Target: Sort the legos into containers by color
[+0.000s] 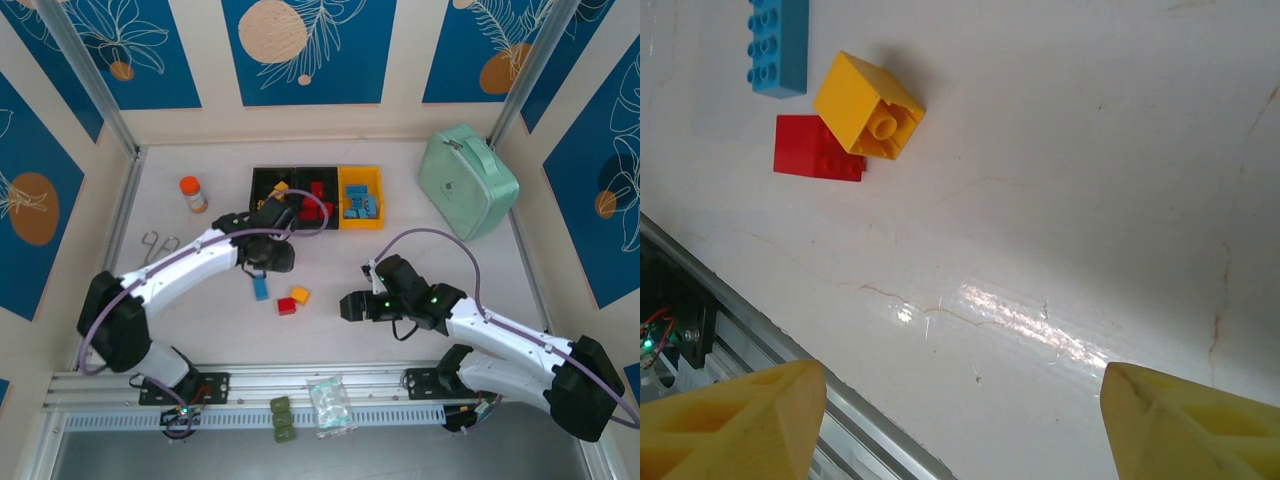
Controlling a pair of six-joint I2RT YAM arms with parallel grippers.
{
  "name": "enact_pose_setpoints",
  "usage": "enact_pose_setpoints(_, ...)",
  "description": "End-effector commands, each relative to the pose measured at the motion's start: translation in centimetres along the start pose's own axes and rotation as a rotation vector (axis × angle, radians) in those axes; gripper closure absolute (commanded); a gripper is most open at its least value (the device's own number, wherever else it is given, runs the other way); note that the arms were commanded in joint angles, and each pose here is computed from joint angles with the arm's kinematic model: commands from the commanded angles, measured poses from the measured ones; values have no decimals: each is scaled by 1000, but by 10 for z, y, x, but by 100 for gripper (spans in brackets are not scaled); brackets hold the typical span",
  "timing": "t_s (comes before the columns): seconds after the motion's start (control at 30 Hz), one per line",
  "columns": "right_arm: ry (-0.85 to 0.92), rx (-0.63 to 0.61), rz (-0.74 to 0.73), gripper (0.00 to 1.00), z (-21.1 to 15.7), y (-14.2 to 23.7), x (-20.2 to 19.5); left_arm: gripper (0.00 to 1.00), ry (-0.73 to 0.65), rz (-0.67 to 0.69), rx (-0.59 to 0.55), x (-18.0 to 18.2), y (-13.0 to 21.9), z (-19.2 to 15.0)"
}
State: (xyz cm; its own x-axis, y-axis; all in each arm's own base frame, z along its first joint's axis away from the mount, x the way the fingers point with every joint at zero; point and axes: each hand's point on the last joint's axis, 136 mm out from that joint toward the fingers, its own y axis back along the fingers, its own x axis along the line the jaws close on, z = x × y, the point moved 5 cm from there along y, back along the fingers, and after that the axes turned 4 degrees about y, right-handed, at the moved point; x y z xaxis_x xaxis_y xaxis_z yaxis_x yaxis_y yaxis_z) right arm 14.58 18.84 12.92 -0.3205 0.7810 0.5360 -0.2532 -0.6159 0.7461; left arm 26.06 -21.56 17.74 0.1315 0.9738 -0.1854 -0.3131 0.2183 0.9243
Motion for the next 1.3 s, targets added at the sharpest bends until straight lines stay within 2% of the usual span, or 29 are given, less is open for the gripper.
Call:
enact_pose_setpoints(0.0, -8, -44, 6, 27, 7, 5, 3, 67, -65, -40, -4, -15, -6, 29)
enact_pose_setpoints(0.23, -21, -61, -14, 27, 12, 4, 1, 69, -89, -77, -24, -40, -32, 87)
enact_pose_setpoints(0.37, -25, -136, -44, 27, 22, 10, 0, 69, -94, -73, -34, -44, -46, 114)
enact_pose_setpoints(0.53, -25, -215, -69, 27, 48, 22, -2, 69, -79, -76, -35, -45, -64, 140)
enact_pose_setpoints(0.67, -37, -234, -72, 27, 63, 26, -6, 69, -80, -73, -41, -49, -73, 160)
enact_pose_setpoints(0.97, -58, -238, -75, 27, 62, 27, -10, 67, -62, -62, -51, -53, -98, 191)
enact_pose_setpoints(1.1, -68, -244, -86, 27, 57, 31, -13, 61, -42, -83, -50, -52, -108, 200)
enact_pose_setpoints(1.27, -80, -243, -92, 27, 53, 33, -15, 43, -37, -109, -65, -56, -100, 205)
